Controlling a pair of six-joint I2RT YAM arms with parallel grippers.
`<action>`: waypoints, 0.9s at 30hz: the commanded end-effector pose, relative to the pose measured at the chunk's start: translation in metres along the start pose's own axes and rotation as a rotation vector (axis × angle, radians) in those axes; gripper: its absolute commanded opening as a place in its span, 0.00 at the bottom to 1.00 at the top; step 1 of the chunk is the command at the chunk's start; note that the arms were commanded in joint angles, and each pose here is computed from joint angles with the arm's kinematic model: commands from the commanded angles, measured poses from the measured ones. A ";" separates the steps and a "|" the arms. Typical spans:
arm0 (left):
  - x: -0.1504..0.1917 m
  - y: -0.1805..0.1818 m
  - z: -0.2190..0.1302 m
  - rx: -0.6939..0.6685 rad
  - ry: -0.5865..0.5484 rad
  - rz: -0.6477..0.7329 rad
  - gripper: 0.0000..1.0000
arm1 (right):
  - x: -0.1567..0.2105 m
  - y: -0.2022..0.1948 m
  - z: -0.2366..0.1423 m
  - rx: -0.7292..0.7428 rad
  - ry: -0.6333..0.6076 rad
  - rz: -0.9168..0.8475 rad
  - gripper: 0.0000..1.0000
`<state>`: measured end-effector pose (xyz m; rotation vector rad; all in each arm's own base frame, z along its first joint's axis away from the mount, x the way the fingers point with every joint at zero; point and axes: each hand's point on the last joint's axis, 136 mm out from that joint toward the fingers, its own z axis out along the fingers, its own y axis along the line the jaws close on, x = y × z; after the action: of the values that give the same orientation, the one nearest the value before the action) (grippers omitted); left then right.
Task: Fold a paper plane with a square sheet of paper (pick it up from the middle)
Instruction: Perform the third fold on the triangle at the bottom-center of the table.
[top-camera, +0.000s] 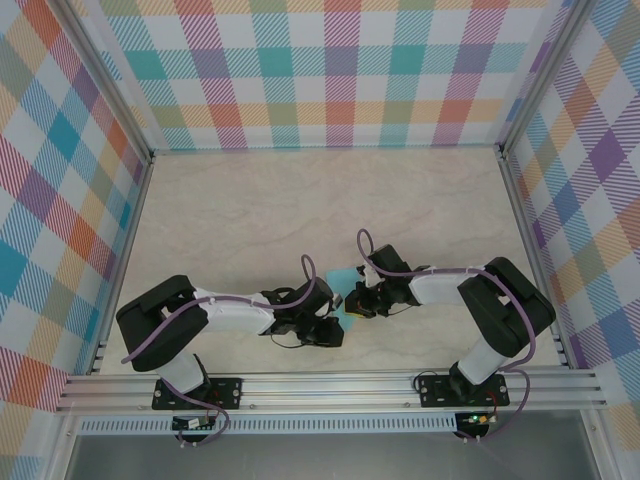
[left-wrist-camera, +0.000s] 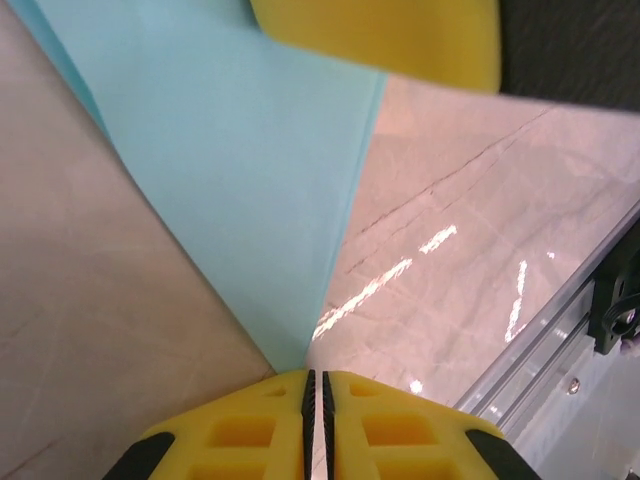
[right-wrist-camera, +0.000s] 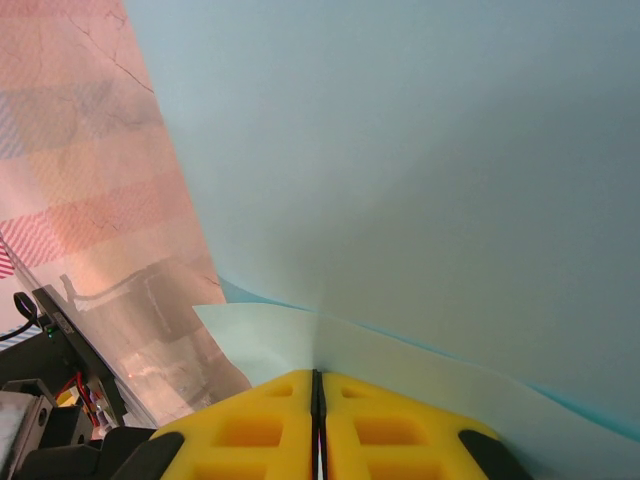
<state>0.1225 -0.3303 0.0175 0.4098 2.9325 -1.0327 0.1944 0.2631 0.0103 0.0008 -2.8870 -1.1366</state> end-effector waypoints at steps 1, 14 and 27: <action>0.022 0.013 0.002 -0.050 0.087 -0.013 0.14 | 0.022 -0.073 0.006 0.279 0.027 0.113 0.11; -0.024 -0.016 -0.052 -0.019 -0.195 0.004 0.15 | 0.021 -0.071 0.005 0.276 0.021 0.114 0.11; -0.040 -0.023 -0.016 0.041 -0.151 -0.015 0.12 | 0.019 -0.067 0.003 0.267 0.014 0.109 0.11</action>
<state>0.1507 -0.3298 0.0370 0.2931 2.8300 -0.9791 0.1947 0.2630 0.0105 -0.0015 -2.8919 -1.1249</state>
